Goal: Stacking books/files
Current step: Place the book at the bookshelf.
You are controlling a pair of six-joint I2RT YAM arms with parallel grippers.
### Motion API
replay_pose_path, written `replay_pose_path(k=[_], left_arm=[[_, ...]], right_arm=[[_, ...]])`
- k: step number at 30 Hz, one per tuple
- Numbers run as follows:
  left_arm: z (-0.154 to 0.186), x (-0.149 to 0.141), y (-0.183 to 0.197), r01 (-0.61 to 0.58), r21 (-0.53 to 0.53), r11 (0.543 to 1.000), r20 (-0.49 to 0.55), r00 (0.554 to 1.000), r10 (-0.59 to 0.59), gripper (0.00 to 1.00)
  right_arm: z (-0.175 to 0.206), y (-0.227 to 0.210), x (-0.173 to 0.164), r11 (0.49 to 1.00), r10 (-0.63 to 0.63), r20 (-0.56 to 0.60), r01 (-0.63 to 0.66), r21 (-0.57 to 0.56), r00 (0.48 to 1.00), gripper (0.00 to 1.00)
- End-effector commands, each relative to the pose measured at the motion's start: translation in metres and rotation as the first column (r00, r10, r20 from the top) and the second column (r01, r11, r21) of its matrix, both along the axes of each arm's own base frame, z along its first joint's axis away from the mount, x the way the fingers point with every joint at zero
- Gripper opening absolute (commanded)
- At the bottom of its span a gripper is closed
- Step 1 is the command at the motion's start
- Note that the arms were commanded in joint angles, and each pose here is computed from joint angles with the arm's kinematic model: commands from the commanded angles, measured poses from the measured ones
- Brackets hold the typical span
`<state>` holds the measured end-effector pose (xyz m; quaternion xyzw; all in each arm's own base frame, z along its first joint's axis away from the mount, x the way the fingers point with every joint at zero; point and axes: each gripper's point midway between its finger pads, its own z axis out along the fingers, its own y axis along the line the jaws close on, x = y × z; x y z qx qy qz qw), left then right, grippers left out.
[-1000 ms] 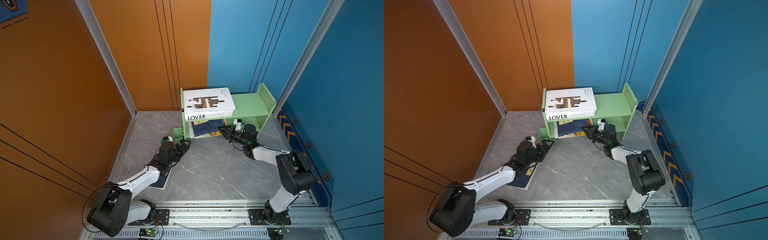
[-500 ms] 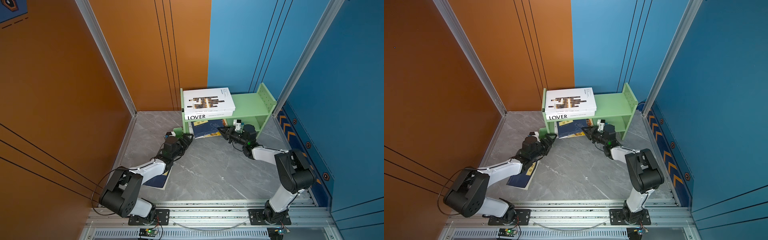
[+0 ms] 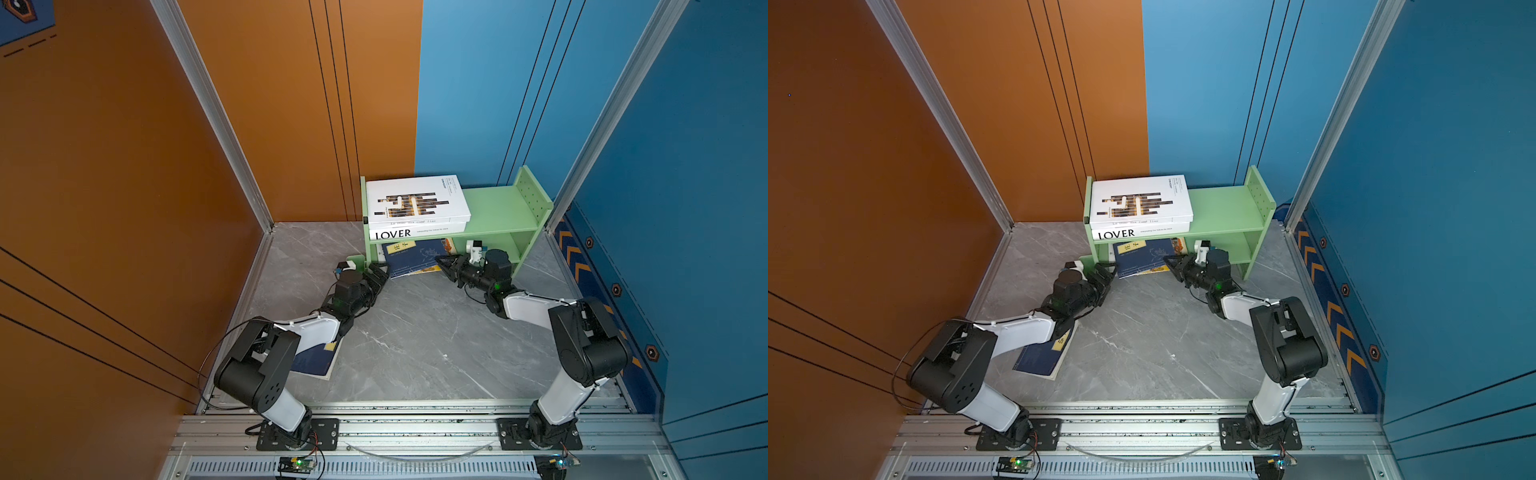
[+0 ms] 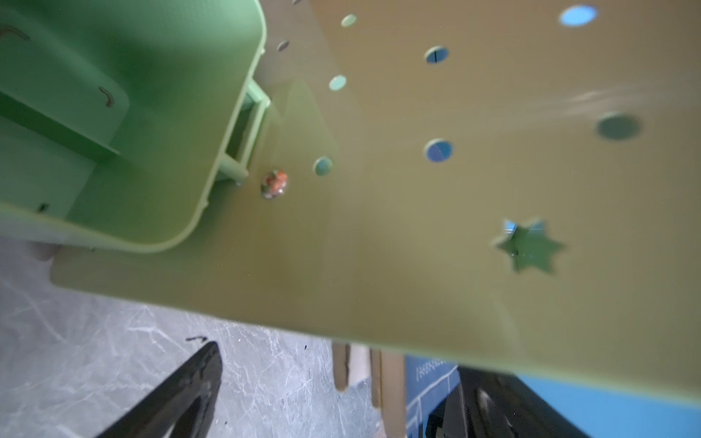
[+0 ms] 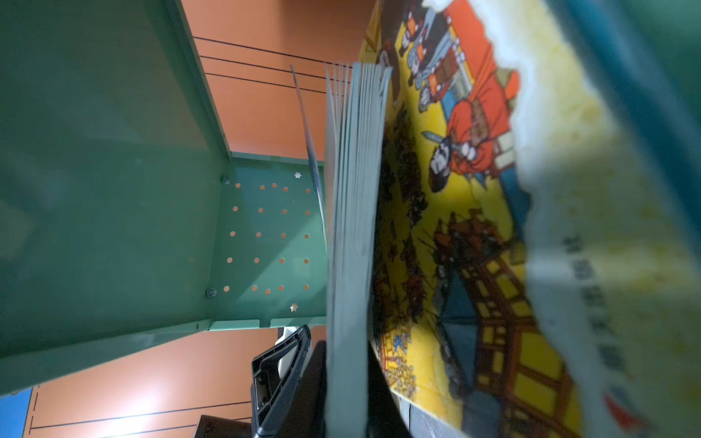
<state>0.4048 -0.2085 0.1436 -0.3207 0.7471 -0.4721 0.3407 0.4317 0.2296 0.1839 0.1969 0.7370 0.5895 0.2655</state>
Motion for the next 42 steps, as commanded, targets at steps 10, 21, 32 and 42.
replay_pose_path(k=[10, 21, 32, 42], left_arm=[[-0.003, 0.017, -0.012, -0.022, -0.037, 0.999, 0.004, 1.000, 0.022, 0.98], [-0.004, 0.020, -0.011, -0.034, -0.041, 0.999, 0.007, 0.999, 0.034, 0.98], [0.005, 0.019, -0.015, -0.017, -0.041, 0.999, 0.030, 0.999, 0.018, 0.98], [0.022, 0.012, -0.012, -0.004, -0.034, 0.999, 0.078, 0.997, 0.007, 0.98]], right_arm=[[0.018, 0.002, 0.005, 0.998, -0.020, 0.050, 0.023, -0.061, 0.999, 0.36], [0.017, -0.029, -0.014, 0.947, -0.096, -0.014, 0.087, -0.310, 0.995, 0.54], [0.012, -0.034, -0.041, 0.896, -0.127, -0.052, 0.092, -0.433, 0.991, 0.60], [0.008, 0.025, -0.055, 0.872, -0.078, -0.036, 0.051, -0.486, 0.996, 0.82]])
